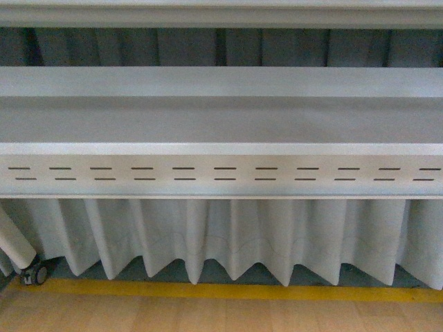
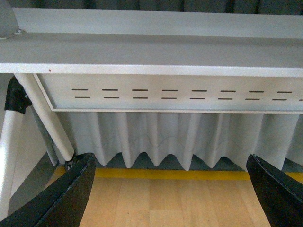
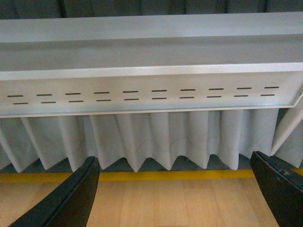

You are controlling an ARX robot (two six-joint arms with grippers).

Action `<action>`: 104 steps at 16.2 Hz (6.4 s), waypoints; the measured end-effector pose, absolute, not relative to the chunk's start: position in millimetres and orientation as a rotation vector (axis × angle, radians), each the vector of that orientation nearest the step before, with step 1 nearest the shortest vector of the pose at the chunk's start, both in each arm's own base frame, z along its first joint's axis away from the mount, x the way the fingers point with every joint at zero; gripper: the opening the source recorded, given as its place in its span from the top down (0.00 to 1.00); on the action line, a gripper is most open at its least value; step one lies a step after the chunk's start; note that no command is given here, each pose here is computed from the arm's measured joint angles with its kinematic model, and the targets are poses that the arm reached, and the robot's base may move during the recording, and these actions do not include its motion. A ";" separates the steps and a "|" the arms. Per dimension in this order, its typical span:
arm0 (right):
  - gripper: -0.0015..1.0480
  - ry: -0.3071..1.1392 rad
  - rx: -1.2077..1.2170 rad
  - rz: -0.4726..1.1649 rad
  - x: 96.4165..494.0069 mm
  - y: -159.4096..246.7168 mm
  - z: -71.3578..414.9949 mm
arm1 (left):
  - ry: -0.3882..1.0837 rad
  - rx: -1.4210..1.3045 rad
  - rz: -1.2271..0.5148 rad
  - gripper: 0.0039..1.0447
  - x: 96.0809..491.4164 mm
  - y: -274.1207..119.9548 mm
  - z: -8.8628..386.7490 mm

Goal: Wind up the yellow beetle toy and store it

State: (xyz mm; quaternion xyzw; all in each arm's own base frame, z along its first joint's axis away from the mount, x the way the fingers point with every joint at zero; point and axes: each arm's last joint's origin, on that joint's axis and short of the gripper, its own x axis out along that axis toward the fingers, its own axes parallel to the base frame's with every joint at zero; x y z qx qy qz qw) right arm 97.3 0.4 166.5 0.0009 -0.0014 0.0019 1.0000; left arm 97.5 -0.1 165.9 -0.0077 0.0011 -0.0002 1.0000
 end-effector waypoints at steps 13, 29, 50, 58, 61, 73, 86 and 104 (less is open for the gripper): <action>0.06 -0.003 0.002 0.004 97.3 0.4 166.5 | 0.002 -0.015 0.000 0.06 97.5 -0.1 165.9; 0.06 -0.003 0.002 0.004 97.3 0.4 166.5 | 0.002 -0.015 -0.001 0.06 97.5 -0.1 165.9; 0.06 -0.002 0.002 0.004 97.3 0.4 166.4 | 0.001 -0.013 0.000 0.06 97.5 -0.1 166.0; 0.06 -0.002 0.000 0.004 97.3 0.4 166.5 | 0.001 -0.010 -0.001 0.06 97.5 -0.1 166.0; 0.06 -0.003 0.000 0.004 97.3 0.4 166.5 | 0.002 -0.010 -0.001 0.06 97.5 -0.1 166.0; 0.06 -0.008 -0.001 0.004 97.3 0.4 167.0 | -0.003 -0.003 0.000 0.06 97.5 -0.1 166.4; 0.06 -0.003 -0.001 0.004 97.3 0.4 166.5 | 0.001 -0.002 -0.001 0.06 97.5 -0.1 166.1; 0.06 -0.002 -0.001 0.004 97.3 0.4 166.4 | 0.001 -0.002 -0.001 0.06 97.5 -0.1 166.0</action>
